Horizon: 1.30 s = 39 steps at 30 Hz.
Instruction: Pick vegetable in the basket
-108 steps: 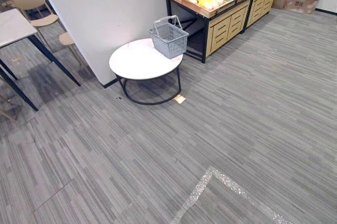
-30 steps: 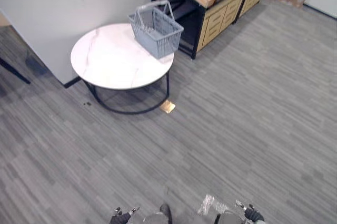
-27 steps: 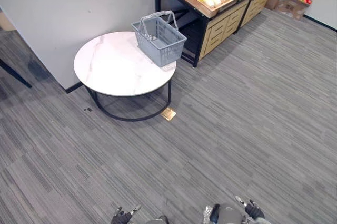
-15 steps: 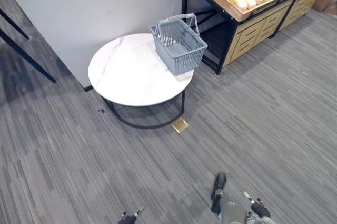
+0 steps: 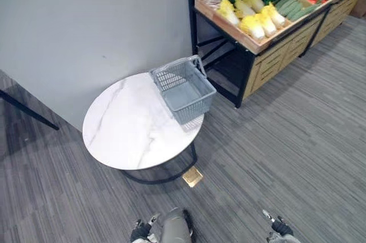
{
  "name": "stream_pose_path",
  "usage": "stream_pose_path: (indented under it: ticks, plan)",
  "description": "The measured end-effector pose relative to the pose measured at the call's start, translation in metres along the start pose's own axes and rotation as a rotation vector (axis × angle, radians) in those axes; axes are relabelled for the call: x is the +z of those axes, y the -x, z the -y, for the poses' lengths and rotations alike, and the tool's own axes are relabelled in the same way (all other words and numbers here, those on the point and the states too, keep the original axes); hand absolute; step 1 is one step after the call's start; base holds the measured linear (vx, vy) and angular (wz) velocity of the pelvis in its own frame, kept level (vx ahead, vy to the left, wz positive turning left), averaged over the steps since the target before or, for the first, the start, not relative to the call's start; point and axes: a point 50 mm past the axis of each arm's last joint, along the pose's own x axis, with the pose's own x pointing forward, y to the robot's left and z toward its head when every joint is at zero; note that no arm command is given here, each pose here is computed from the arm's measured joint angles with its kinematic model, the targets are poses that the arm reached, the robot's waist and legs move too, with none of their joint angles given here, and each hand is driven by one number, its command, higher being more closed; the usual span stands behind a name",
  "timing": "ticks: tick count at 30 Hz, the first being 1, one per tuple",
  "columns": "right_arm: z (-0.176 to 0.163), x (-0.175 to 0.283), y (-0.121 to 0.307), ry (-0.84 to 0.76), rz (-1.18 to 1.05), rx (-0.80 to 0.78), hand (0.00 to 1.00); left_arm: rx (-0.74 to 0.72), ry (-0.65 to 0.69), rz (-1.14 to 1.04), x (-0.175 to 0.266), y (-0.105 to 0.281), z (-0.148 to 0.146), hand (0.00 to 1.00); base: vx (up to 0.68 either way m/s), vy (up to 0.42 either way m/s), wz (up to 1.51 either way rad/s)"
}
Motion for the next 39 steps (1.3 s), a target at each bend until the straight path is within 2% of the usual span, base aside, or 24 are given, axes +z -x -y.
stream_pose_path:
  ticks: [3,6,8,9,12,17,21,25,29,34,39]
  plan:
    - [-0.030,-0.007,0.003,0.025,-0.005,0.086,0.00,0.032,0.017,0.020,0.007,-0.002,-0.011,0.00,0.43,0.068,0.18]
    - [-0.048,-0.008,0.004,0.038,-0.006,0.140,0.00,0.081,0.050,-0.033,-0.007,0.001,-0.024,0.00,0.31,0.091,-0.44]
    - [-0.033,-0.014,0.004,0.058,-0.022,0.107,0.00,0.108,0.053,-0.118,-0.032,0.009,-0.032,0.00,0.19,0.220,-0.59]
    - [-0.032,-0.012,0.003,0.068,-0.029,0.103,0.00,0.112,0.015,-0.126,-0.034,0.010,-0.039,0.00,0.25,0.244,-0.08]
    - [-0.034,-0.007,0.001,0.081,-0.020,0.108,0.00,0.116,-0.047,-0.073,-0.014,0.004,-0.047,0.00,0.25,0.108,0.52]
    - [-0.020,-0.005,0.001,0.128,-0.012,0.087,0.00,0.096,-0.064,-0.053,-0.008,0.002,-0.036,0.00,0.29,-0.021,0.88]
    - [-0.012,-0.006,0.001,0.097,-0.018,0.057,0.00,0.070,-0.050,-0.032,0.000,-0.002,-0.022,0.00,0.37,-0.193,1.09]
    - [-0.011,-0.017,0.004,0.105,-0.050,0.056,0.00,0.076,-0.044,-0.021,0.003,-0.002,-0.025,0.00,0.43,-0.446,1.32]
    - [-0.006,0.020,-0.006,0.154,0.044,0.044,0.00,0.043,0.001,-0.077,-0.017,0.003,-0.008,0.00,0.31,-0.368,0.94]
    - [0.005,0.028,-0.007,0.118,0.063,-0.002,0.00,0.032,-0.014,-0.093,-0.020,0.003,-0.008,0.00,0.09,-0.150,0.80]
    - [-0.002,0.027,-0.007,0.100,0.061,0.002,0.00,0.028,-0.040,-0.081,-0.014,0.001,-0.013,0.00,-0.03,-0.006,-0.09]
